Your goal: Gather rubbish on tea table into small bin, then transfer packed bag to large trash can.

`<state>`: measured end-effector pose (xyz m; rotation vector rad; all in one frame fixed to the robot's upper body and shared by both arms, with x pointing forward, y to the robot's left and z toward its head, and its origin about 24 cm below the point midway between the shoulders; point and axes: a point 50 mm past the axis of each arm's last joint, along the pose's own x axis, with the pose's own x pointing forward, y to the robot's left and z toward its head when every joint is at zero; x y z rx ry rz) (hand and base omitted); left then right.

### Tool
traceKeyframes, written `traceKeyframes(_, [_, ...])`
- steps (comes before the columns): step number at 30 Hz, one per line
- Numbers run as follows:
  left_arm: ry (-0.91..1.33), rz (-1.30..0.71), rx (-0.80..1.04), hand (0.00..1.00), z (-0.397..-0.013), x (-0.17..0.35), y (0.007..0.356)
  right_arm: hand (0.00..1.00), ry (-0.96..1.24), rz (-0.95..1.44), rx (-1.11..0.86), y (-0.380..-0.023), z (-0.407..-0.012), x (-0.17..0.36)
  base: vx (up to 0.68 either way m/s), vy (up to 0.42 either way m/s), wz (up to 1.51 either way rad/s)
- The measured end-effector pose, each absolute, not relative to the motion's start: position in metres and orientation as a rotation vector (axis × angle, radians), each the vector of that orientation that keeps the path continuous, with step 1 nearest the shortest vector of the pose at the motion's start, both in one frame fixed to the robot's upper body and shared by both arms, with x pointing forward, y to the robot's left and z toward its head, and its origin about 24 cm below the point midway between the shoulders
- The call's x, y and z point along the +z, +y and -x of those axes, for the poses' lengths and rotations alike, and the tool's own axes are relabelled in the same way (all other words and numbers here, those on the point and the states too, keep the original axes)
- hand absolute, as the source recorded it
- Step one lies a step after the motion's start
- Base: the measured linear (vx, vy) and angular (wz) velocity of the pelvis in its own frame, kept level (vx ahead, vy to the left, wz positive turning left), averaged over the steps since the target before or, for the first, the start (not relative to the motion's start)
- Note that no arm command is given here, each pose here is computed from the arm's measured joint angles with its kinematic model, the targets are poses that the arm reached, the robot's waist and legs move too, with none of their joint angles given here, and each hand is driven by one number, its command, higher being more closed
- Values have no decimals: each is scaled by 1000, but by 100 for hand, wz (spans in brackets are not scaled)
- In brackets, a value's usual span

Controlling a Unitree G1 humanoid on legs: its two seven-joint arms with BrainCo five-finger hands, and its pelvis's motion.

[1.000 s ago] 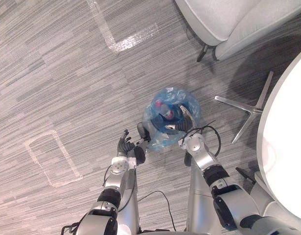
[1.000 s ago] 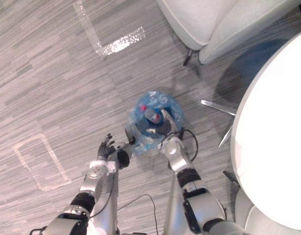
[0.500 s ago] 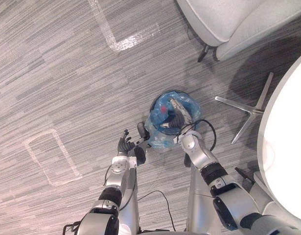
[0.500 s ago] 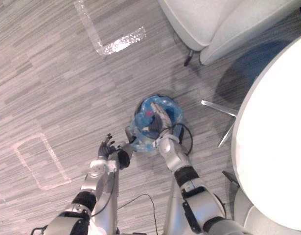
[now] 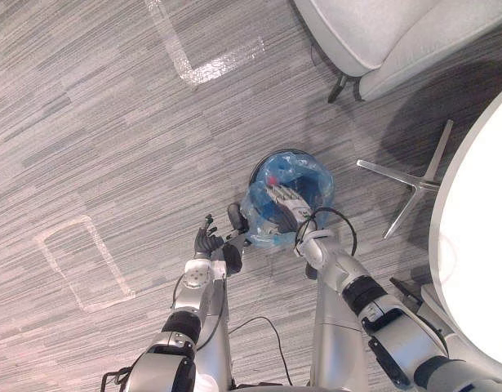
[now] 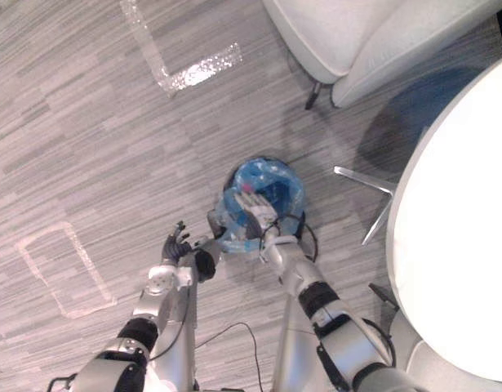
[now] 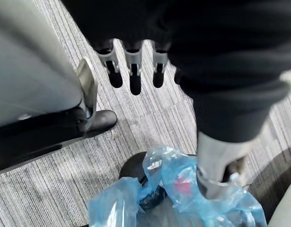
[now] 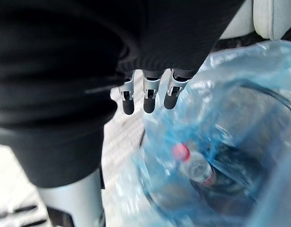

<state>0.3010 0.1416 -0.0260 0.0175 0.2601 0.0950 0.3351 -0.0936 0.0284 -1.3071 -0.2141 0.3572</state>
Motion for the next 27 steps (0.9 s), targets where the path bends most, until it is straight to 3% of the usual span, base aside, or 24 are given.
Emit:
traceKeyframes(13, [230,-17,100,0,-313,-16,137,0,-41,1383,352,-108,-335,2,1,-10,2])
traceKeyframes(14, [225,-15,98,0,-315,-14,136,100,-38,1379,349,-107,-336,2,-4,-17,4])
traceKeyframes(27, [186,24,131,0,-325,-1,134,100,-47,1352,337,-95,-344,11,-9,-8,2])
